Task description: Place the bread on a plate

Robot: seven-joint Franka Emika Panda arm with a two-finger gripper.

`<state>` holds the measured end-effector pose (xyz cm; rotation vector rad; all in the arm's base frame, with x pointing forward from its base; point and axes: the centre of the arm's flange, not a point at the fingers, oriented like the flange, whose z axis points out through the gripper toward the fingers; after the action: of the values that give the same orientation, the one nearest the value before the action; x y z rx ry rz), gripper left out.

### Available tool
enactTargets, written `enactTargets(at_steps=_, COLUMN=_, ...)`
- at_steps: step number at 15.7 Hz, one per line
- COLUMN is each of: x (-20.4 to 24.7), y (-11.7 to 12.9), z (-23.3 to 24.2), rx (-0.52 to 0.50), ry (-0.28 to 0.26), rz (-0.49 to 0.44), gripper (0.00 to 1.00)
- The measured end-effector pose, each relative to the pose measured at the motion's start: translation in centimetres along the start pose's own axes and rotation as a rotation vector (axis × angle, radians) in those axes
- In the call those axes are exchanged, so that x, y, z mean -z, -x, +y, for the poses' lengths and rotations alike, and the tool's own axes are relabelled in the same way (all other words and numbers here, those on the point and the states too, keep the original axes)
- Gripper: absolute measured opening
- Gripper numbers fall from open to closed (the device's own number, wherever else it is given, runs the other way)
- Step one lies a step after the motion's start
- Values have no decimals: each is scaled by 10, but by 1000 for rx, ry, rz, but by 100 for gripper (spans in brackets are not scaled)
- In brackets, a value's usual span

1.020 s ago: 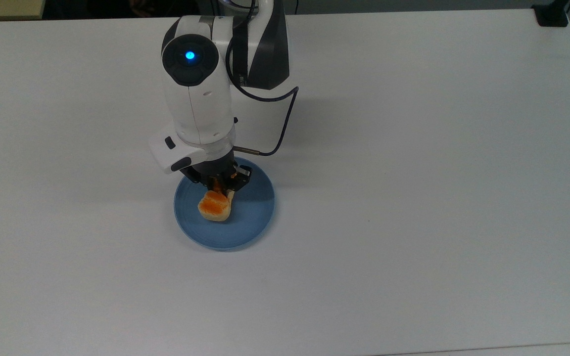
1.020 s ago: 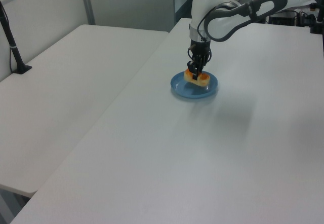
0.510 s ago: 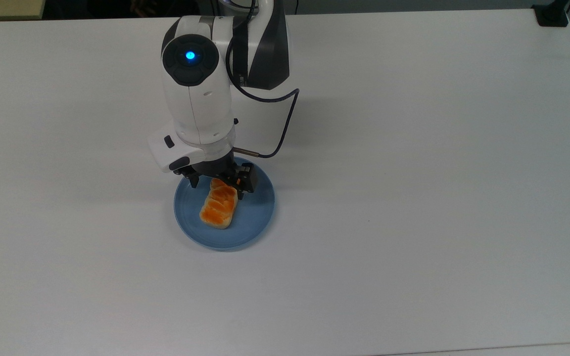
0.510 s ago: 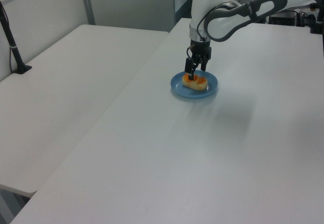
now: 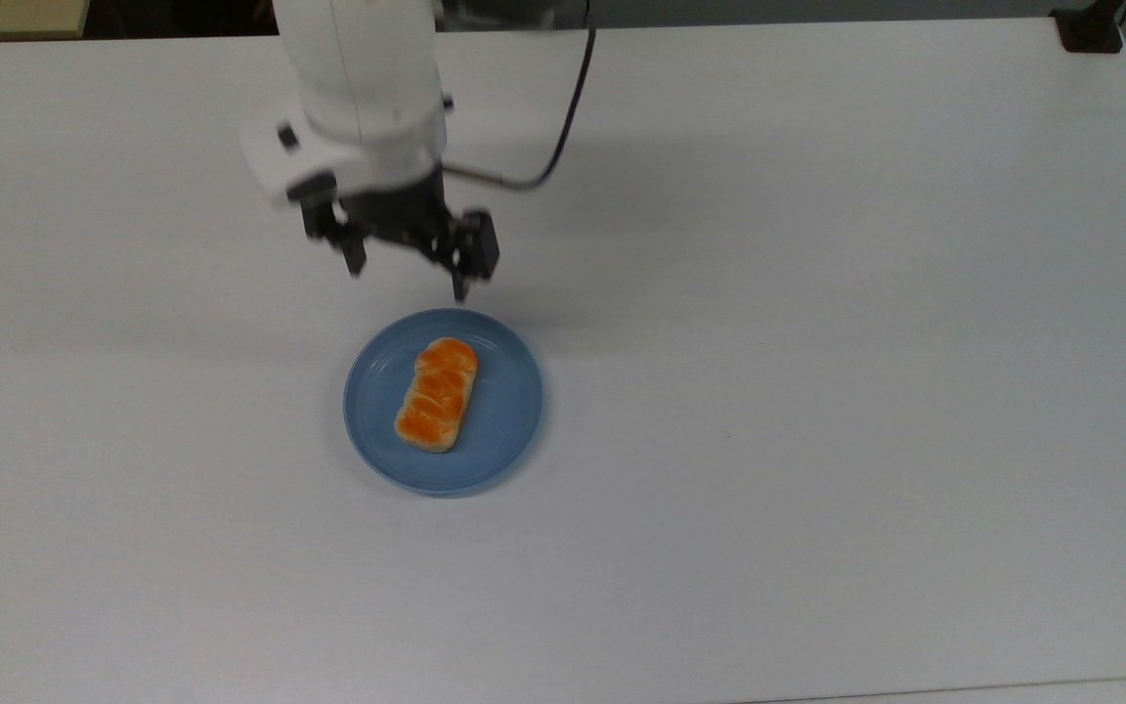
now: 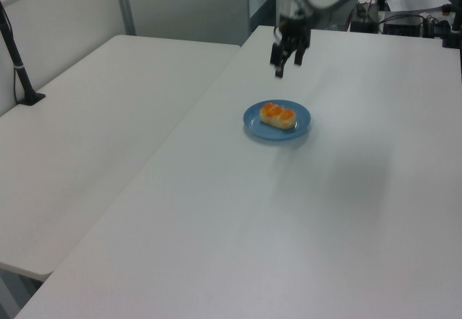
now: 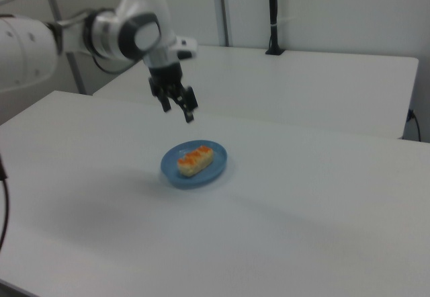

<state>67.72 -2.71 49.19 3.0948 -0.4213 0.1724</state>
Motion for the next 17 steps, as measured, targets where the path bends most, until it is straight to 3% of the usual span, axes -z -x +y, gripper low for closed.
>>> enactTargets(at_steps=5, x=131, y=61, z=27, rx=47, ry=16, rz=-41, gripper=100)
enactTargets(at_steps=9, x=195, y=104, z=69, rx=103, ry=18, rz=-65, gripper=100)
enactTargets(at_steps=12, x=203, y=112, z=71, rx=125, ry=13, rz=-57, gripper=100)
enactTargets(at_steps=17, x=193, y=95, z=62, rx=146, ry=3, rz=48, gripper=100)
